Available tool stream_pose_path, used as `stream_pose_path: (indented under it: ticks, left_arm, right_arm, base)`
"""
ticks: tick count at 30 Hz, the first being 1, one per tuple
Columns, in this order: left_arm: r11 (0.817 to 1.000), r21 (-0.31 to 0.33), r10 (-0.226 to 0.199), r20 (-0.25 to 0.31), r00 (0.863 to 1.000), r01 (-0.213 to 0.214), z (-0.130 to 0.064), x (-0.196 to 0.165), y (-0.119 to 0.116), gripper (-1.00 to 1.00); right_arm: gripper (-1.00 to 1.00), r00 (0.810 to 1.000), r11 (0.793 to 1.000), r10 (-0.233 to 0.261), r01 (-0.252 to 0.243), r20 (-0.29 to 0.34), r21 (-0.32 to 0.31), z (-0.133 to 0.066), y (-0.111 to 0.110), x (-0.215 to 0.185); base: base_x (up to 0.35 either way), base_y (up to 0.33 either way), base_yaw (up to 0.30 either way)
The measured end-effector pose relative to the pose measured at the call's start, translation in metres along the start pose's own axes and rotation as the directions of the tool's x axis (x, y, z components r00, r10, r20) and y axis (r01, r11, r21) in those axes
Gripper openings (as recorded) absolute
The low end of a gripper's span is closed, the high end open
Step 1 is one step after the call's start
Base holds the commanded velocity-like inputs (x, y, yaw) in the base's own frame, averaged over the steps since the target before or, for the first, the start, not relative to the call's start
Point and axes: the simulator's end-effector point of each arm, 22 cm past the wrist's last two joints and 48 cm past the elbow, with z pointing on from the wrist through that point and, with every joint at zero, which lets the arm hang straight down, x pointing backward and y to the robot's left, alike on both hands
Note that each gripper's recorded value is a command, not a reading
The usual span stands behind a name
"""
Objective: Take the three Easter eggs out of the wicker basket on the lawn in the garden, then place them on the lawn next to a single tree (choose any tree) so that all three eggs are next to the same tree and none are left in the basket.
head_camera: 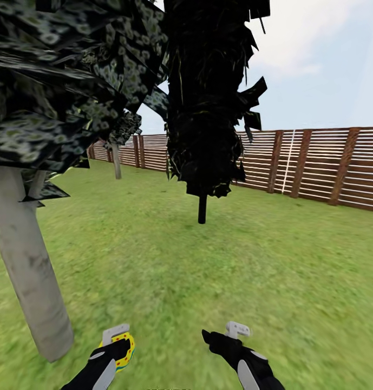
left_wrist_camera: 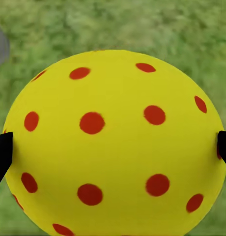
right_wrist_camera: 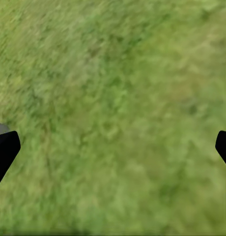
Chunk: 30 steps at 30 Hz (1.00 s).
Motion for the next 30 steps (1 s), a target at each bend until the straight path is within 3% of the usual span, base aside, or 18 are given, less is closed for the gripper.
stream_pose_path:
  ticks: [7, 15, 30]
  left_arm:
    - [1.000, 0.002, 0.004, 0.017, 1.000, -0.004, 0.009, 0.014, 0.001, -1.00]
    - [1.000, -0.002, 0.010, -0.005, 1.000, -0.010, 0.020, 0.045, 0.007, -1.00]
    - [1.000, 0.006, 0.025, 0.015, 1.000, -0.025, 0.037, 0.070, 0.006, -1.00]
  right_arm:
    - [1.00, 1.000, 1.000, -0.001, 0.001, 0.000, 0.001, 0.007, -0.007, 0.012]
    - [1.00, 1.000, 1.000, -0.001, 0.001, 0.001, 0.002, 0.014, -0.015, 0.025]
    - [1.00, 1.000, 1.000, -0.001, 0.001, 0.001, 0.000, 0.028, -0.029, 0.052]
  base:
    - [0.000, 0.000, 0.216]
    - [0.000, 0.000, 0.020]
    - [0.000, 0.000, 0.000]
